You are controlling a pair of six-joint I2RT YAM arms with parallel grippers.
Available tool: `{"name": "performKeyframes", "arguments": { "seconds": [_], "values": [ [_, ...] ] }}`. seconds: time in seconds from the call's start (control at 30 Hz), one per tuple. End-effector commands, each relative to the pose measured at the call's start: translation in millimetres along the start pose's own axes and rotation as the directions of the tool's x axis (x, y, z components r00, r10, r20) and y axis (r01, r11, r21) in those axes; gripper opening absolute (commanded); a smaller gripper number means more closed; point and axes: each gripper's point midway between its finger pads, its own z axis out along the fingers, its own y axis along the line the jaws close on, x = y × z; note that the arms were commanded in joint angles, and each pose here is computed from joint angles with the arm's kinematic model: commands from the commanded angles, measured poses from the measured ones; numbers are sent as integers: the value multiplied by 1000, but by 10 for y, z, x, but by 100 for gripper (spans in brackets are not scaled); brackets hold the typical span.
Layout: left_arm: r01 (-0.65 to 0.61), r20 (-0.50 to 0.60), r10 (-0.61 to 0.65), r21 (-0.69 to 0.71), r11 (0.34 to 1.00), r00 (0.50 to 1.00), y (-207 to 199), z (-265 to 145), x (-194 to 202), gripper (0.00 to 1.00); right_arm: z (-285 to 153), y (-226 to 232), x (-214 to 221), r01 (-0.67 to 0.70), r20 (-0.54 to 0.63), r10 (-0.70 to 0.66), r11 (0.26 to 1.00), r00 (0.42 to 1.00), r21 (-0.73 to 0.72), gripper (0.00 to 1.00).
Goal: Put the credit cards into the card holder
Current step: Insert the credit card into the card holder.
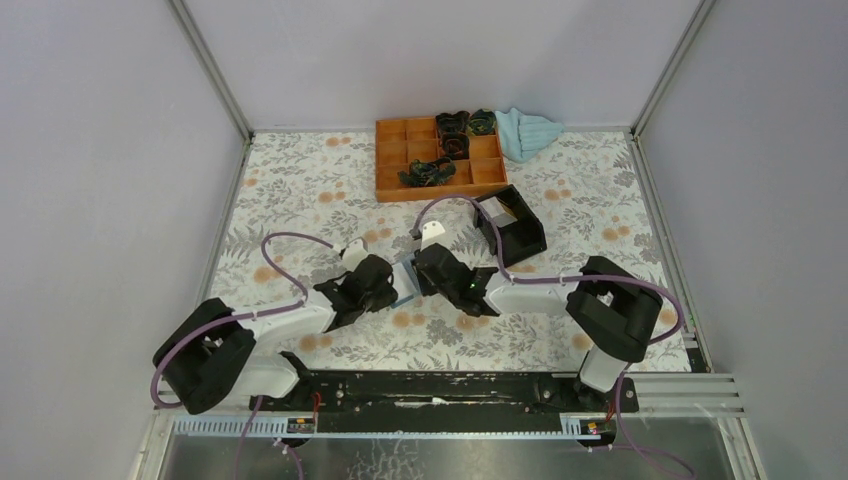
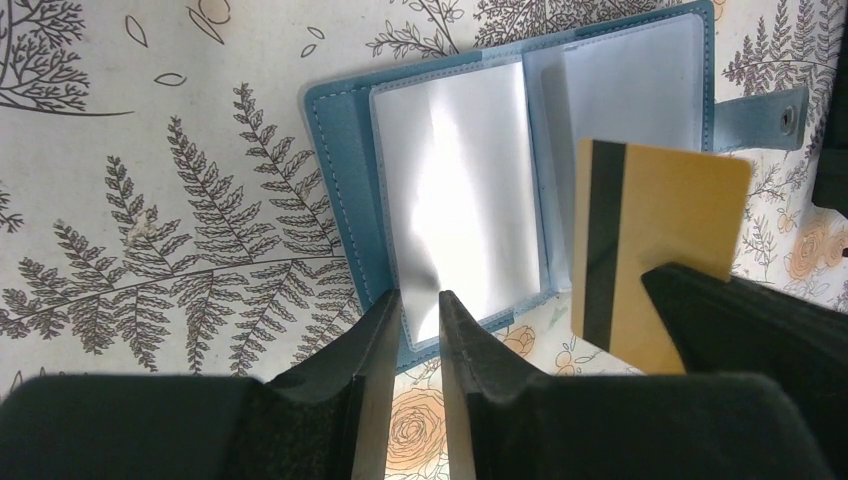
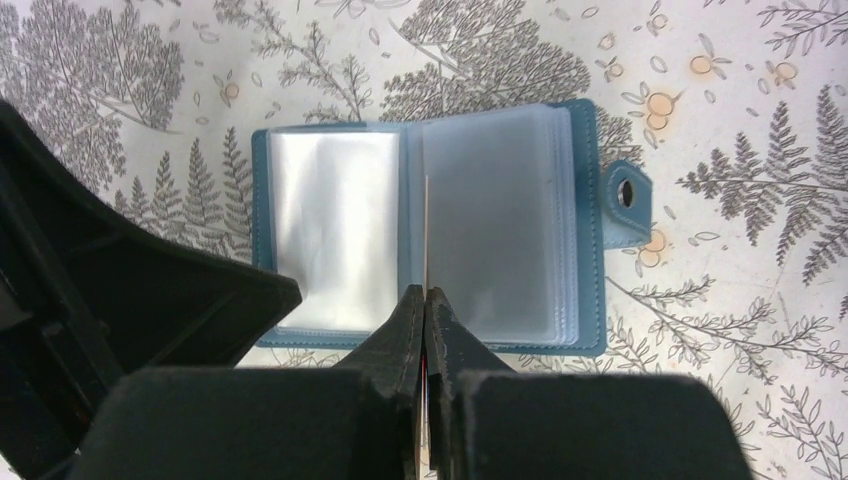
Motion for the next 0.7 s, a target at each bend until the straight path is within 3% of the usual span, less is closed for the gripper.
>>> {"name": "performKeyframes", "arguments": {
  "seconds": [0.0, 0.67],
  "values": [
    [-28, 10, 29, -59, 998, 1000, 130, 45, 16, 28, -33, 12, -250, -76, 56, 80, 995, 995, -65, 0],
    [-93, 9, 95, -112, 989, 995, 204, 75, -12, 28, 140, 151, -309, -170, 6, 178, 948, 984, -268, 0]
  ]
}}
